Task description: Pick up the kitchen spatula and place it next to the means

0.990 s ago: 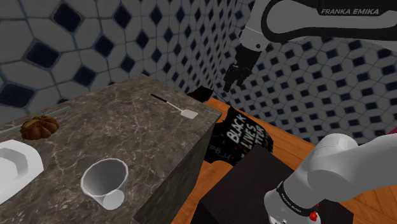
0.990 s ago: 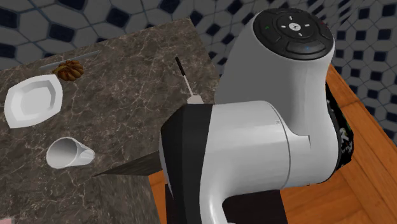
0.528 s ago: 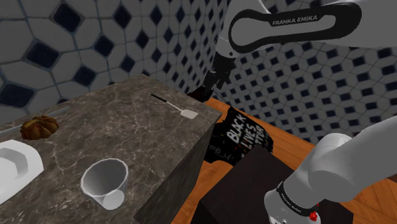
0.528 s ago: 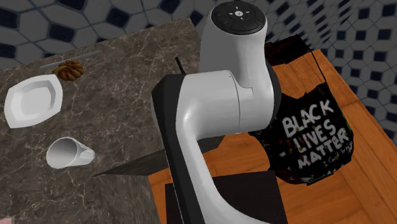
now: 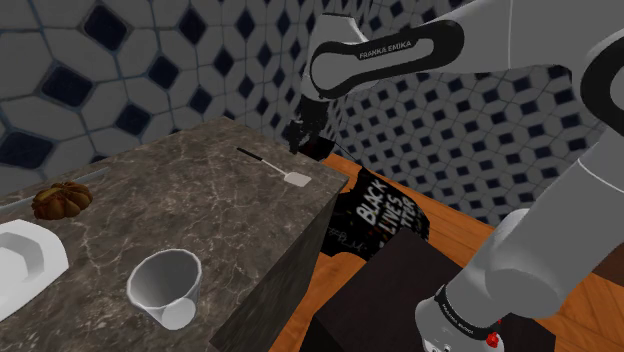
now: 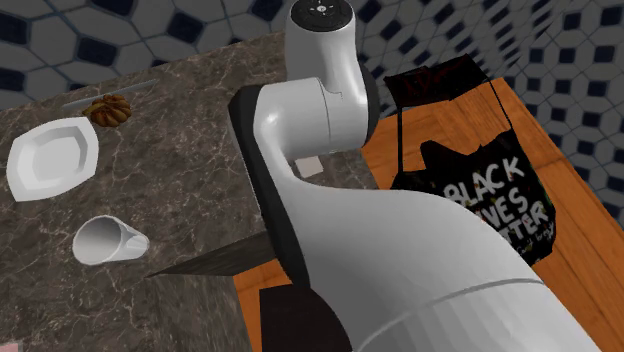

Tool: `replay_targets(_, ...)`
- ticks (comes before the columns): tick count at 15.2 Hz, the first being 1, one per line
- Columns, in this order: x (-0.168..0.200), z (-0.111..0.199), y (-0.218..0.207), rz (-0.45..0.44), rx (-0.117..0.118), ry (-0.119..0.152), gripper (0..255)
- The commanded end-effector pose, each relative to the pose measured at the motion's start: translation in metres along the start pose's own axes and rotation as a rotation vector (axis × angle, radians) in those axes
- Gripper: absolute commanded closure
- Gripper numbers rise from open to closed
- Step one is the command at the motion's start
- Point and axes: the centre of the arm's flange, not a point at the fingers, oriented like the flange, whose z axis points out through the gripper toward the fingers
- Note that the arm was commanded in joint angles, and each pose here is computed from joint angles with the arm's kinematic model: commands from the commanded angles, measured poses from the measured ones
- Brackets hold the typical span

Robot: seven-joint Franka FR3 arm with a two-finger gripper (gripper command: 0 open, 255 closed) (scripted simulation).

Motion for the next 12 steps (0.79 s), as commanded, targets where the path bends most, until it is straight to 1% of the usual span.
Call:
replay_targets(1, 0.022, 0.015, -0.003, -0.018, -0.003, -0.001, 0)
replay_targets(8, 0.096, 0.069, -0.019, -0.078, -0.013, -0.005, 0)
replay_targets(12, 0.097, 0.086, -0.020, -0.080, -0.013, -0.005, 0)
